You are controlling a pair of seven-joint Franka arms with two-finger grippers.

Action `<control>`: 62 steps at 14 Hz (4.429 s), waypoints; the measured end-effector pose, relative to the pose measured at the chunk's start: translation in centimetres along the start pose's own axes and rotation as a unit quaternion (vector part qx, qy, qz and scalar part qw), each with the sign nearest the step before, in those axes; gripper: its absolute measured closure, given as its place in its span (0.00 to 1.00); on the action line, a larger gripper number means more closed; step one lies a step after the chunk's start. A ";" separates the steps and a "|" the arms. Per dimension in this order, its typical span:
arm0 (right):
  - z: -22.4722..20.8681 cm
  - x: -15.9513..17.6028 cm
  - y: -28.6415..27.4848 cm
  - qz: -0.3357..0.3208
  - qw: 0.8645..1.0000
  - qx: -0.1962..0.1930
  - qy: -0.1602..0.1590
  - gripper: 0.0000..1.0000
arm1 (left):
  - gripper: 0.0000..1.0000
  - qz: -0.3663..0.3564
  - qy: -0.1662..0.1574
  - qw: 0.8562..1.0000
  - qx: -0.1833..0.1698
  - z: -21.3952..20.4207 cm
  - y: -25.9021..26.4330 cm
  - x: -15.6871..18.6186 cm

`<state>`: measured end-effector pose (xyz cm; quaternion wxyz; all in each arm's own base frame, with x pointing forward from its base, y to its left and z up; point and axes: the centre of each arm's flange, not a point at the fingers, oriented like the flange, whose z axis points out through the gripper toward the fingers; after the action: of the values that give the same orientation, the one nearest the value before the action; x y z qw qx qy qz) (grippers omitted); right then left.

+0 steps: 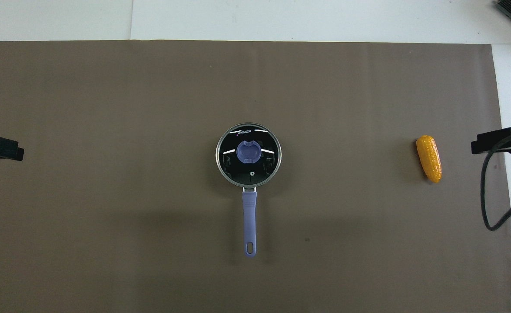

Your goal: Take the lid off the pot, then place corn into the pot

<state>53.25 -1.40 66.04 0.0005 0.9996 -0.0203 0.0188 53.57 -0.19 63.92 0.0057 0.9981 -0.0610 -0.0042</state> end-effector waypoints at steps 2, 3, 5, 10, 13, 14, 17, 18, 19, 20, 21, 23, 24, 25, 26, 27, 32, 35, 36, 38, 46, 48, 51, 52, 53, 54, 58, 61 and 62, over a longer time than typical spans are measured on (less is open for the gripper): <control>0.0 0.0 0.0 0.000 1.000 0.000 0.000 0.00 | 0.00 0.000 0.001 1.000 0.000 -0.1 0.0 -0.1; 0.0 0.0 -0.1 -0.001 1.000 0.000 0.000 0.00 | 0.00 0.000 0.001 1.000 0.000 -0.1 0.0 -0.1; 0.0 0.0 -0.1 -0.001 1.000 0.000 0.000 0.00 | 0.00 0.003 0.001 1.000 0.000 -0.1 0.3 0.0; 0.0 0.0 0.0 0.000 1.000 0.000 0.000 0.00 | 0.00 0.049 -0.008 0.999 -0.001 0.7 5.3 0.3; 0.1 -0.1 0.1 0.001 1.000 0.000 -0.007 0.00 | 0.00 0.086 -0.013 0.996 0.000 3.4 9.2 0.8; 0.3 -0.4 0.2 0.002 1.000 0.000 -0.017 0.00 | 0.00 0.097 -0.012 0.995 0.000 4.5 10.5 1.0; 0.3 -0.6 -0.1 -0.001 1.000 0.000 -0.022 0.00 | 0.00 0.129 0.000 0.992 0.000 7.5 14.1 1.3; 0.5 -0.4 -0.4 -0.003 1.000 0.000 -0.018 0.00 | 0.00 0.139 0.006 0.990 0.000 8.3 15.4 1.4; 0.9 0.0 -0.6 -0.005 1.000 0.000 -0.008 0.00 | 0.00 0.142 0.012 0.990 0.000 9.0 16.8 1.4; 1.9 0.5 -0.7 -0.006 1.000 0.000 0.001 0.00 | 0.00 0.138 0.017 0.990 -0.001 9.7 18.3 1.4; 3.0 0.9 -0.7 -0.006 1.000 0.000 0.005 0.00 | 0.00 0.132 0.021 0.991 -0.002 10.4 19.7 1.4; 5.6 1.7 -0.5 -0.004 1.000 0.000 0.009 0.00 | 0.00 0.117 0.031 0.993 -0.005 11.9 23.0 1.6; 7.0 2.1 0.0 0.000 1.000 0.000 0.009 0.00 | 0.00 0.110 0.035 0.993 -0.007 12.8 24.7 1.7; 8.8 2.6 0.8 0.002 1.000 -0.001 0.008 0.00 | 0.00 0.103 0.036 0.994 -0.008 14.1 26.5 1.9; 10.3 3.1 1.6 0.001 1.000 -0.002 0.010 0.00 | 0.00 0.094 0.037 0.995 -0.010 15.3 28.0 2.0; 11.7 3.6 2.3 0.002 1.000 -0.003 0.012 0.00 | 0.00 0.081 0.039 0.996 -0.012 16.6 29.6 2.1; 21.8 7.0 5.4 0.000 1.000 -0.009 0.002 0.00 | 0.00 0.042 0.046 0.998 -0.021 21.0 36.1 1.9; 25.0 7.0 5.9 -0.028 1.000 -0.009 -0.003 0.00 | 0.00 0.028 0.059 0.997 -0.031 20.1 39.0 2.8; 26.4 7.2 6.5 -0.043 0.999 -0.011 0.007 0.00 | 0.00 0.030 0.059 0.997 -0.031 19.9 39.8 3.0; 30.0 7.1 8.1 -0.051 0.999 -0.014 0.006 0.00 | 0.00 0.035 0.055 0.997 -0.030 20.1 41.4 3.2; 35.7 4.9 9.4 -0.055 0.998 -0.006 -0.038 0.00 | 0.00 0.027 0.045 0.998 -0.022 22.0 41.7 4.2; 35.8 4.9 9.4 -0.067 0.997 -0.006 -0.037 0.00 | 0.00 0.011 0.028 0.999 -0.012 23.8 41.9 4.6; 36.7 5.5 9.5 -0.117 0.993 -0.013 -0.007 0.00 | 0.00 -0.002 0.007 1.000 0.001 25.5 42.7 6.1; 37.0 5.5 9.5 -0.126 0.992 -0.014 -0.005 0.00 | 0.00 -0.007 0.006 1.000 0.002 25.6 42.9 6.4; 37.3 5.5 9.5 -0.130 0.991 -0.014 -0.005 0.00 | 0.00 -0.011 0.006 1.000 0.001 25.6 43.1 6.6; 37.3 5.5 9.5 -0.131 0.991 -0.014 -0.005 0.00 | 0.00 -0.013 0.008 1.000 0.000 25.4 43.1 6.6; 37.4 5.4 9.4 -0.132 0.991 -0.012 -0.011 0.00 | 0.00 -0.015 0.011 1.000 -0.002 25.0 43.4 6.6; 37.6 5.2 9.4 -0.135 0.991 -0.010 -0.020 0.00 | 0.00 -0.016 0.015 1.000 -0.004 24.6 43.3 6.8; 37.6 5.2 9.4 -0.136 0.990 -0.010 -0.020 0.10 | 0.00 -0.017 0.016 1.000 -0.004 24.5 43.2 6.8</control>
<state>59.50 -11.07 28.69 0.0121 0.9932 0.1158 -0.0012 54.83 -44.20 39.86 0.0104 0.9989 -0.0439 0.0110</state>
